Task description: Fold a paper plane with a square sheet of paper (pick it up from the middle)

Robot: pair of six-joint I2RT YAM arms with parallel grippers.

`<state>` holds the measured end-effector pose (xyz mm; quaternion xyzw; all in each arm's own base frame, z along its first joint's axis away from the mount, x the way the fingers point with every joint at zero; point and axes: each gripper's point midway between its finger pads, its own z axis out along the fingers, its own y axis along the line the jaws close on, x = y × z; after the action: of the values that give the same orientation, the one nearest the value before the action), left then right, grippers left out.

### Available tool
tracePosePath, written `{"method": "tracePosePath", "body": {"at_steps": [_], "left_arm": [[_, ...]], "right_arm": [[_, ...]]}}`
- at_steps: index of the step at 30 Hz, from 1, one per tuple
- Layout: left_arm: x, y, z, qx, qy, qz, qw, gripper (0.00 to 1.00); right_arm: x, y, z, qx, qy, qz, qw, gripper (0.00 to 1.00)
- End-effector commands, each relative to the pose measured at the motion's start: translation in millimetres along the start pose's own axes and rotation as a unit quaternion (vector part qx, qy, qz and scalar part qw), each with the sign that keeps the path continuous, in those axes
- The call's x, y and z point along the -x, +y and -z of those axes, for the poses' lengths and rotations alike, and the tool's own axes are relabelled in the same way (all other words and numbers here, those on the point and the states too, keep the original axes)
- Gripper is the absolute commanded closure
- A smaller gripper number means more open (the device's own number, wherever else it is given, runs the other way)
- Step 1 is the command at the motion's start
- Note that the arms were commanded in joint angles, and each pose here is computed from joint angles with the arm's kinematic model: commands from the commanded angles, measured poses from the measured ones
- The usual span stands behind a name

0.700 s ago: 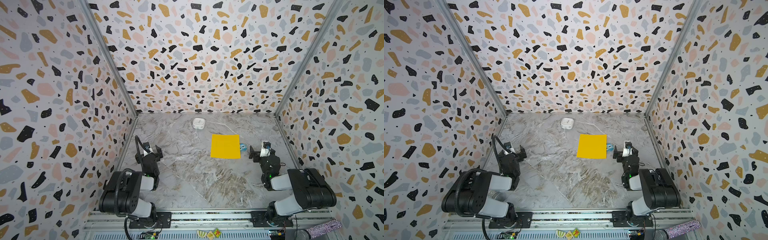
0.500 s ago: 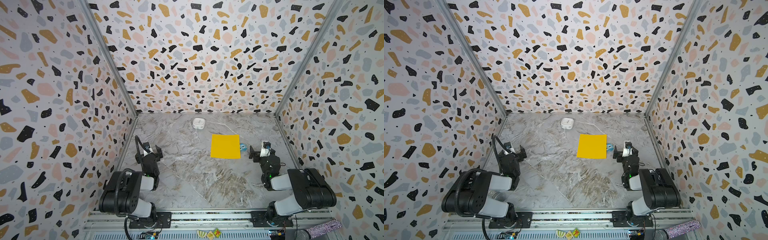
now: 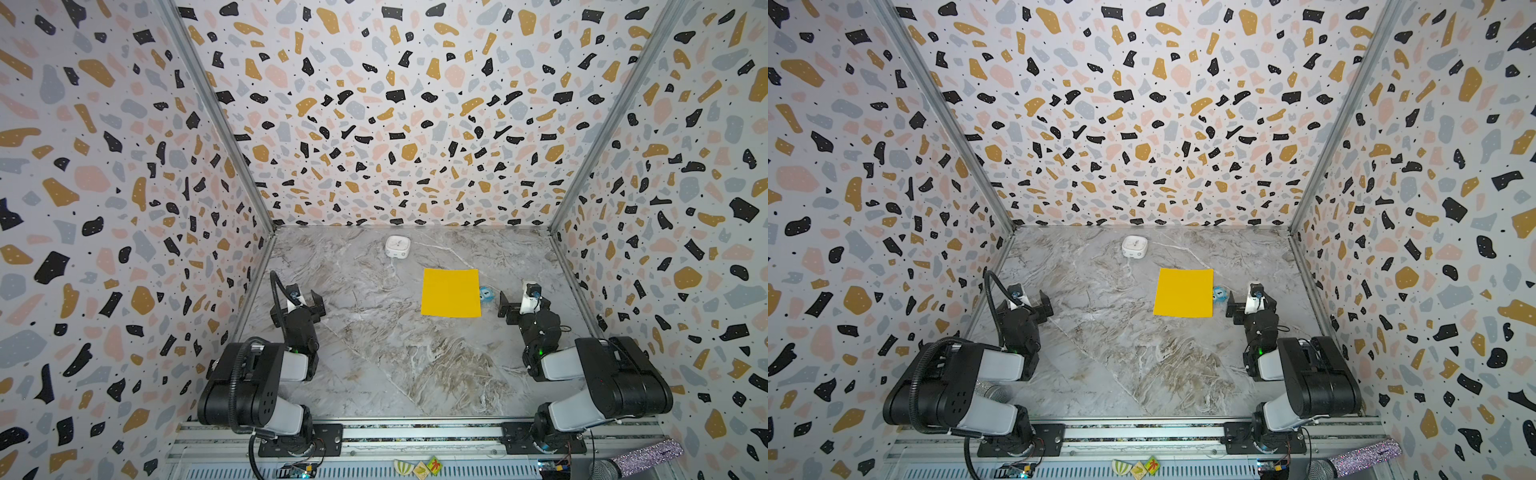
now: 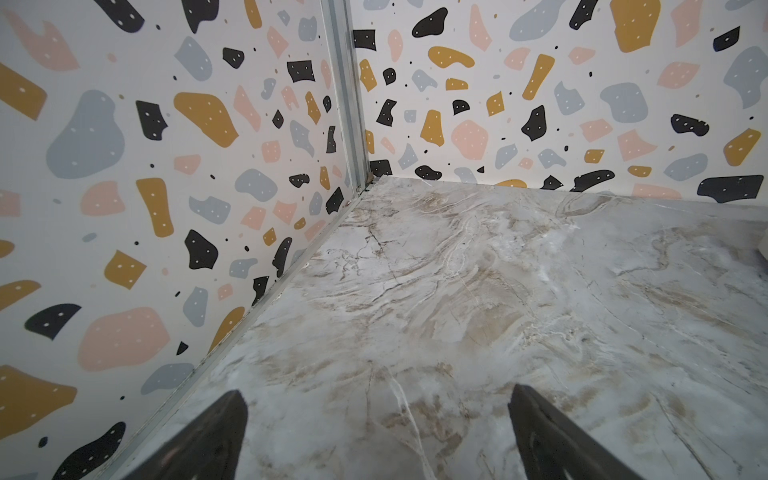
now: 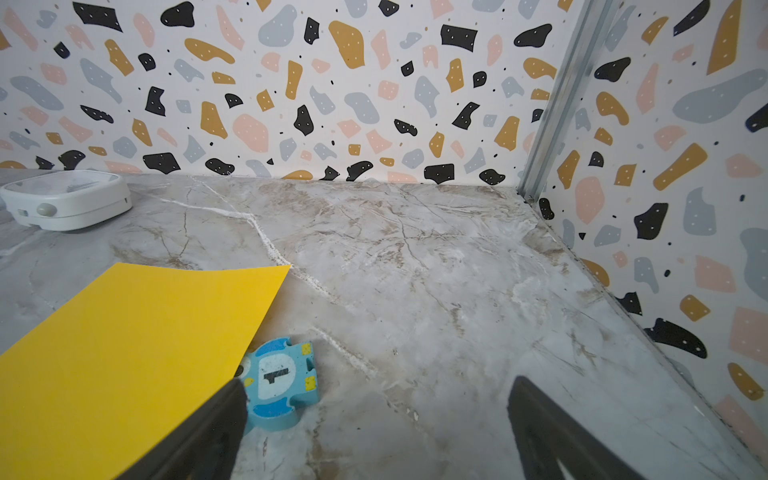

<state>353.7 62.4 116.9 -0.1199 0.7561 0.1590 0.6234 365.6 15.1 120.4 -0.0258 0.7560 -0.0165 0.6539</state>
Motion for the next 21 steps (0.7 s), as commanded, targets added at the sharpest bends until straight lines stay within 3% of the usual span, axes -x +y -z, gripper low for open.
{"method": "tracePosePath", "body": {"at_steps": [1, 17, 21], "left_arm": [[18, 1, 0, 0.002, -0.03, 0.016, 0.999, 0.0], [18, 4, 1, 0.008, -0.032, 0.017, 0.999, 0.0], [30, 7, 0, 0.017, -0.029, 0.024, 0.999, 0.0]], "right_arm": [[5, -1, 0, 0.001, -0.011, -0.004, 1.0, 0.01], [6, -1, 1, -0.006, -0.012, 0.0, 1.0, 0.01], [18, -15, 6, -0.052, -0.012, -0.01, 0.999, 0.01]]}}
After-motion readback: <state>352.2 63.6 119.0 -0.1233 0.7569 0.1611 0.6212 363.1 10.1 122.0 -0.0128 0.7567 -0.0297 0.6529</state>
